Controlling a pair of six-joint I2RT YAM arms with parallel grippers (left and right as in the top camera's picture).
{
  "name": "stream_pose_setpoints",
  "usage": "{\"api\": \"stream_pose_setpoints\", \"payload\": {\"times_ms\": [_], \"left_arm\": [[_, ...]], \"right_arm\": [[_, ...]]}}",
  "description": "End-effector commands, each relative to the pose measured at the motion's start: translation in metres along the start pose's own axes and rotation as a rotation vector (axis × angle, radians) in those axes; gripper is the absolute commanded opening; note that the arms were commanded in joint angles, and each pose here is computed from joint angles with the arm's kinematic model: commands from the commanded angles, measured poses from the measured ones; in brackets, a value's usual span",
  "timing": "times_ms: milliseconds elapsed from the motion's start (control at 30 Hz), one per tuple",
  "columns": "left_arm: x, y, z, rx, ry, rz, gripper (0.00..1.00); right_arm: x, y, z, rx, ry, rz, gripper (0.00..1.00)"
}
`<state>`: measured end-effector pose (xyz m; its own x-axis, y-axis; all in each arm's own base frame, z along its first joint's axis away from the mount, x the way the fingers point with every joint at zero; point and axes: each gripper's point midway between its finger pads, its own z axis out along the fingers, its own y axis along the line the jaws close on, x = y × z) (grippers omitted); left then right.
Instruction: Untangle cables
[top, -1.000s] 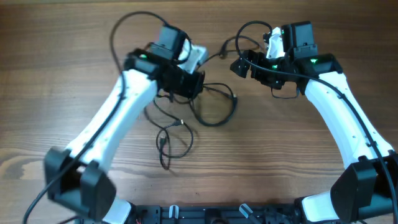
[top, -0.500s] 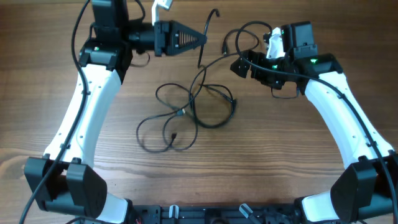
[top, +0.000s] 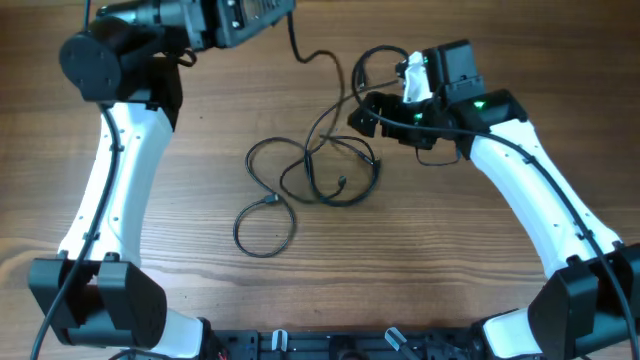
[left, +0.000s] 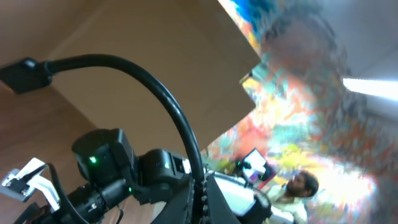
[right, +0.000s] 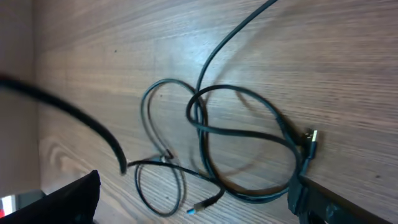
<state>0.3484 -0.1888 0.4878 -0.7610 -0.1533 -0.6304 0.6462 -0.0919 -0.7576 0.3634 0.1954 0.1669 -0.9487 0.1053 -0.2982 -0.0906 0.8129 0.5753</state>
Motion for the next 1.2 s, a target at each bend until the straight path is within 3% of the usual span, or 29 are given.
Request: {"api": "stream_pose_setpoints", "payload": {"times_ms": [0,233,333,467,533,667,900,967,1033,1067,1133,1167], "left_arm": [[-0.011,0.012,-0.007,-0.032,-0.041,-0.02,0.04],[-0.004,0.104,-0.021,-0.243,-0.091,-0.153,0.04],[0.012,0.163,-0.041,-0.483,-0.171,-0.265,0.04],[0.084,0.238,-0.084,-1.018,-0.121,-0.409,0.04],[0.125,0.246,-0.094,-1.185,-0.015,-0.47,0.04],[0.19,0.235,-0.089,-1.327,0.228,-0.526,0.04],[0.174,0.23,-0.079,-1.166,0.17,-0.564,0.04],[0.176,0.235,-0.103,-1.259,0.178,-0.557,0.04],[0.184,0.239,-0.149,-1.483,0.194,-0.554,0.06],[0.189,0.237,-0.169,-1.581,0.209,-0.564,0.11],[0.197,0.232,-0.183,-1.64,0.238,-0.591,0.17],[0.201,0.229,-0.185,-1.644,0.251,-0.607,0.3]], "right_arm": [[0.002,0.011,-0.004,-0.025,-0.005,-0.023,1.0],[0.002,0.011,-0.004,-0.024,-0.005,-0.023,0.99],[0.002,0.011,-0.004,-0.024,-0.005,-0.045,1.0],[0.001,0.01,-0.004,-0.017,-0.011,-0.049,0.99],[0.0,0.009,-0.004,-0.011,-0.015,-0.05,0.99],[0.003,0.015,-0.003,-0.039,-0.002,-0.055,0.99],[0.021,0.047,0.005,-0.115,0.052,-0.054,0.98],[0.027,0.054,0.009,-0.121,0.068,-0.065,0.98],[0.035,0.058,0.019,-0.105,0.086,-0.051,0.95],[0.037,0.059,0.025,-0.091,0.092,-0.038,0.95],[0.042,0.064,0.036,-0.09,0.107,-0.035,0.94],[0.044,0.067,0.043,-0.094,0.113,-0.034,0.94]]}}
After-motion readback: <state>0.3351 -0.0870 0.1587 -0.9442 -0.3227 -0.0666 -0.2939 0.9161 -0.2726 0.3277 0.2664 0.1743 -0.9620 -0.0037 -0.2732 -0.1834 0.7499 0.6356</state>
